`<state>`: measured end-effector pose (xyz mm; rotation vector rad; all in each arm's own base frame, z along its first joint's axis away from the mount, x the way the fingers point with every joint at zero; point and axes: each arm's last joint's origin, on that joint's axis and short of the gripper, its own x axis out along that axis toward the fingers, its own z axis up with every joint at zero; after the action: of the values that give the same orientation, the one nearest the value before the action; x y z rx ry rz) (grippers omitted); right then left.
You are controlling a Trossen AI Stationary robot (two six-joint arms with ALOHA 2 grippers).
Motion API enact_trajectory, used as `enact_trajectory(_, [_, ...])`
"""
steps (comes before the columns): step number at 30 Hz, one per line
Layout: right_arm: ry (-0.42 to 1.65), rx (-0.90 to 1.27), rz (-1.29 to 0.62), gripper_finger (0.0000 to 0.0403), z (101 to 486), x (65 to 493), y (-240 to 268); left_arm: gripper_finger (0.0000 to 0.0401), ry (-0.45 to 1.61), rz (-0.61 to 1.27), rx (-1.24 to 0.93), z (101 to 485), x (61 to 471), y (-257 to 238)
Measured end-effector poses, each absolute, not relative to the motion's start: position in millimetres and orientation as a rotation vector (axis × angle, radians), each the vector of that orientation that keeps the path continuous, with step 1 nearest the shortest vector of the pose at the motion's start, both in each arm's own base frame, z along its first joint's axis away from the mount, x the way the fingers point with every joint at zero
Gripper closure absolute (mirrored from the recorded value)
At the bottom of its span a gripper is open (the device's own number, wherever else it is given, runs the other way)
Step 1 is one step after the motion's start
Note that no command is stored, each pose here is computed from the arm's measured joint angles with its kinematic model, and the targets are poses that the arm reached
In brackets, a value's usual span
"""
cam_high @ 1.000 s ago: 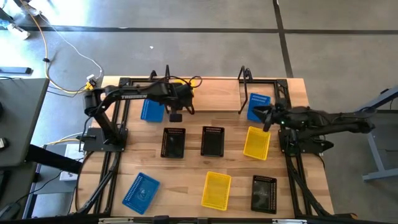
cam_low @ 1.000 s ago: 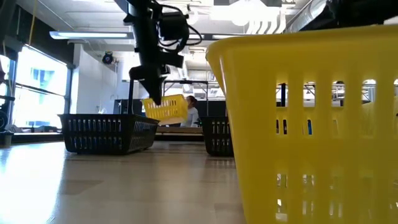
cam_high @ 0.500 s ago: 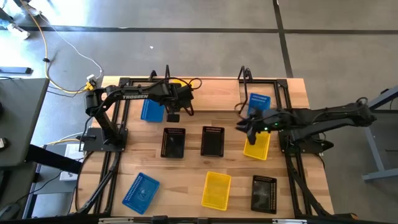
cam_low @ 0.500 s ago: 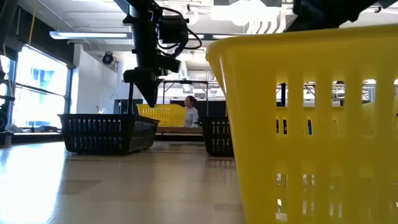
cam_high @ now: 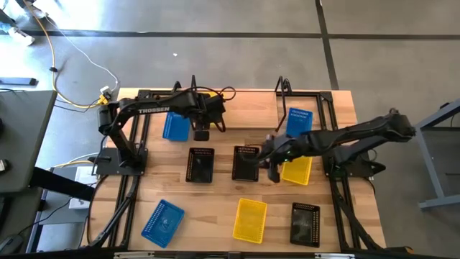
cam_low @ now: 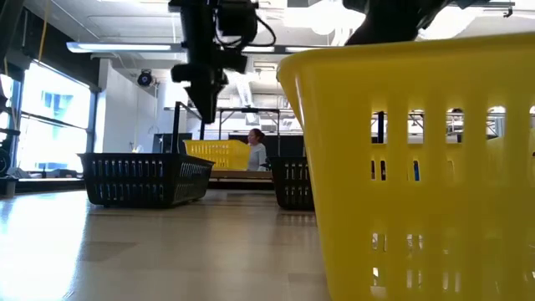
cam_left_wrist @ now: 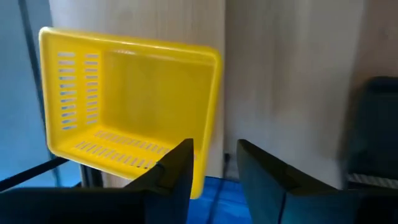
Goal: Stack baskets on shelf by color
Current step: Put the top right black basket on the shelf
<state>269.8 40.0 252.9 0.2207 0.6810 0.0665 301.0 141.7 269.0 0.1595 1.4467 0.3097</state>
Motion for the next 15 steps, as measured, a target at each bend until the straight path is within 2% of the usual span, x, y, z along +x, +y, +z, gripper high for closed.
enact_trajectory(6, [0.771,0.165,0.109,0.0306,236.4,293.7,57.5,0.0289,1.385,0.289,0.149,299.0,298.6,125.7])
enact_trajectory(15, [0.924,0.153,0.093,0.0306,197.4,317.0,72.5,0.0290,1.240,0.329,0.132,344.7,268.7,95.5])
